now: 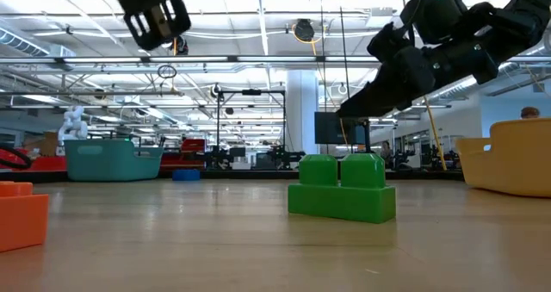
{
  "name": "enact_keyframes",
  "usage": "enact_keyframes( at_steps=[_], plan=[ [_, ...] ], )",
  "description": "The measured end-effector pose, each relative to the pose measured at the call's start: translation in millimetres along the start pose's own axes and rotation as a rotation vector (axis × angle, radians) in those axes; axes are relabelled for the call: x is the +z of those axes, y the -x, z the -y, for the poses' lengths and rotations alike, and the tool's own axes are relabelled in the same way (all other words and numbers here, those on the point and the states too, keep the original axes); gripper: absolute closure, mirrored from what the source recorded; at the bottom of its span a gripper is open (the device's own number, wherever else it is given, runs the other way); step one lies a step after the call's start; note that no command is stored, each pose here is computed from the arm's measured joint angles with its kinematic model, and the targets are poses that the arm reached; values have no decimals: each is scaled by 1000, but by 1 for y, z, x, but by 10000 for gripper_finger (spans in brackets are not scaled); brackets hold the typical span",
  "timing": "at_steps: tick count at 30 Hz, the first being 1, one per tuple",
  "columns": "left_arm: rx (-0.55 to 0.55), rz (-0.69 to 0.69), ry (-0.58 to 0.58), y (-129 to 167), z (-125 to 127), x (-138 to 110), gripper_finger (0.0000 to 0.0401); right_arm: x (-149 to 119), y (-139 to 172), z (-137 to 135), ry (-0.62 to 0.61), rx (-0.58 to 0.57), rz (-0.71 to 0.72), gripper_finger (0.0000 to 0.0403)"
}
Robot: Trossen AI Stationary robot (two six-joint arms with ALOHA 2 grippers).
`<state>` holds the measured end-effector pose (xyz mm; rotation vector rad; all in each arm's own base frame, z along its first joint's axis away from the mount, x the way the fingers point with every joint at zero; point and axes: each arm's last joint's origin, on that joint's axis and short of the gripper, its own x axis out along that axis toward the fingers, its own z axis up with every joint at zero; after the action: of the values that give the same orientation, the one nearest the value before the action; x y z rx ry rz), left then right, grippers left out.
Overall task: Sort & place blocks by color
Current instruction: Put the orange game piece into the dark blue bin
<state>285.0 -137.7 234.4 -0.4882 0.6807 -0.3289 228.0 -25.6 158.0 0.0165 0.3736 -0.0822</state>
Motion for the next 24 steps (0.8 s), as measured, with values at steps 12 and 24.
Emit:
enact_keyframes(
  at_steps=[12,24],
  plan=[
    [119,-302,3,-9,-14,-33,269,0,0,0,2,1,0,140],
    [108,-454,-40,1,-9,-47,308,-1,0,0,11,1,-7,140]
  ],
)
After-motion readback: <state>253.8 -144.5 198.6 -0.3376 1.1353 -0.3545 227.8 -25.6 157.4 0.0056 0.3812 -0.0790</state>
